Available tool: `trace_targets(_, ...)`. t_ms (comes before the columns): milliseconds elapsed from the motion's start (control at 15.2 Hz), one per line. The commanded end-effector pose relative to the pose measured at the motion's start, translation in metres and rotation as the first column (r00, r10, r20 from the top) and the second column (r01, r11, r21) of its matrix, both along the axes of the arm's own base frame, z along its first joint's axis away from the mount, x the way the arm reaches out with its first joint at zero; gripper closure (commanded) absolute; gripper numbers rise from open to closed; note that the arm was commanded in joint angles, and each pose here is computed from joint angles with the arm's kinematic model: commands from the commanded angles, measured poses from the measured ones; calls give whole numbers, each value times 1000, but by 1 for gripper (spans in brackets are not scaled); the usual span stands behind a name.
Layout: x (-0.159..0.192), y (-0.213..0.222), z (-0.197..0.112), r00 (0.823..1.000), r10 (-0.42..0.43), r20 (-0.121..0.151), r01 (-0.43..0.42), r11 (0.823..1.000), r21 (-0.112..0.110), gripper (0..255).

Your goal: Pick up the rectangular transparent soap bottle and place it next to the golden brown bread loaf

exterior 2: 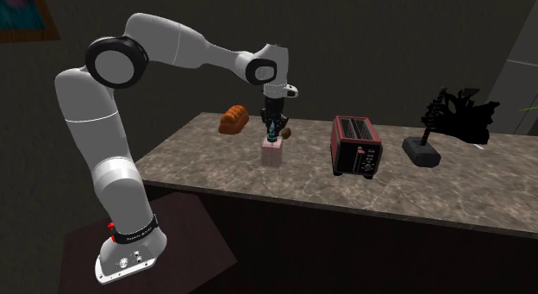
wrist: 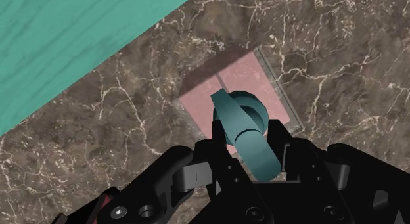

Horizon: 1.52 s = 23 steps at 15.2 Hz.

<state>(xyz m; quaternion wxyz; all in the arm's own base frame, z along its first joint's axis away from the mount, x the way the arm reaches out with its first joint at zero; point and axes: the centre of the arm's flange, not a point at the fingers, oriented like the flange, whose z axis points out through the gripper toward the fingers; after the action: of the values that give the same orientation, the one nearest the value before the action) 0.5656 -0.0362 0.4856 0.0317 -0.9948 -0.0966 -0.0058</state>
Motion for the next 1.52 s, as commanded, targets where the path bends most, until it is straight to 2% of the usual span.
trace_targets(0,0,0,10,1000,0,0,0,1000,0,255)
trace_targets(1452,0,0,126,1000,0,0,0,1000,0,255)
